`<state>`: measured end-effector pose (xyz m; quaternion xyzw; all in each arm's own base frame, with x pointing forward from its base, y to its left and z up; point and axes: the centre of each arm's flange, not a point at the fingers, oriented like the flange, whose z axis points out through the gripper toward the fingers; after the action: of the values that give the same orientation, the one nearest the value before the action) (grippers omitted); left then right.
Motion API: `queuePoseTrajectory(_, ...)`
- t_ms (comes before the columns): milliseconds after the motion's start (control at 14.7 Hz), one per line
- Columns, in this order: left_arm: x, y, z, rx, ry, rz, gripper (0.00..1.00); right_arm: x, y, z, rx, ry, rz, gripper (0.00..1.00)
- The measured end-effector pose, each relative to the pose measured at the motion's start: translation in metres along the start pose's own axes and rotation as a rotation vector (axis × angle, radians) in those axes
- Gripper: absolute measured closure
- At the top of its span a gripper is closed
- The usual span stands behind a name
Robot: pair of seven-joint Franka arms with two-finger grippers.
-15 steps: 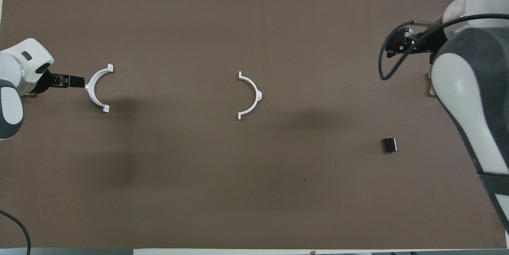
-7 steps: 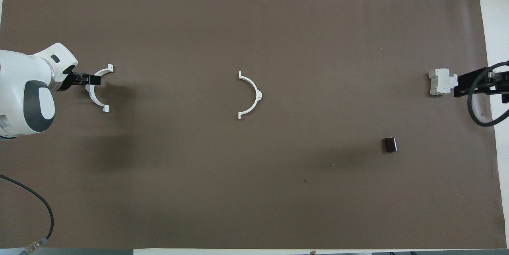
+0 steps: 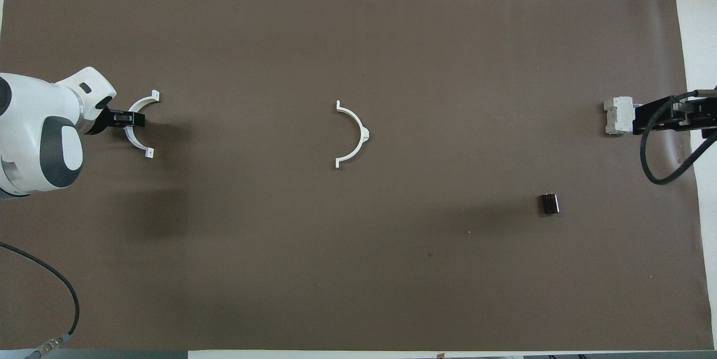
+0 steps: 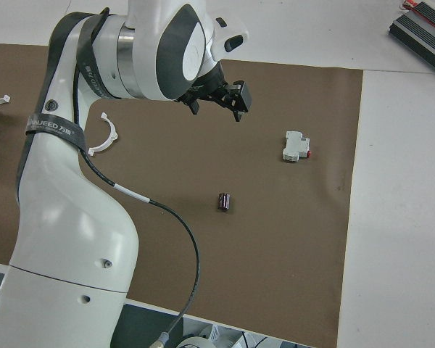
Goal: Assemble drain pipe with both arms
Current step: 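Carry the half-ring with the left gripper onto the centered half-ring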
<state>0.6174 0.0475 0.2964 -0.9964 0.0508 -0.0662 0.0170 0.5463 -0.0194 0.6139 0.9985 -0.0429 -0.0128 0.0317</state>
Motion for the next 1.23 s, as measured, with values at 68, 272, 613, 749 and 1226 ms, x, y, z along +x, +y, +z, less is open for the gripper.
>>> queuePoseTrajectory(68,0.0,0.001,-0.001,-0.001,-0.003,-0.018,0.27,-0.001,-0.003,0.0,-0.001,-0.006,-0.005,0.0)
queuePoseTrajectory(272,0.0,0.003,-0.003,-0.003,-0.003,-0.095,0.65,-0.005,-0.003,-0.002,0.001,-0.031,-0.007,0.0)
queuePoseTrajectory(613,0.006,0.03,-0.022,-0.011,-0.003,-0.143,0.79,-0.007,0.002,-0.001,0.011,-0.047,-0.021,0.0)
queuePoseTrajectory(749,0.013,0.05,-0.036,-0.015,0.002,-0.145,0.79,-0.008,0.005,0.0,0.025,-0.059,-0.024,0.0)
queuePoseTrajectory(1226,0.031,0.215,-0.076,0.037,0.024,-0.052,0.79,-0.007,0.026,0.004,0.042,-0.07,0.016,0.0)
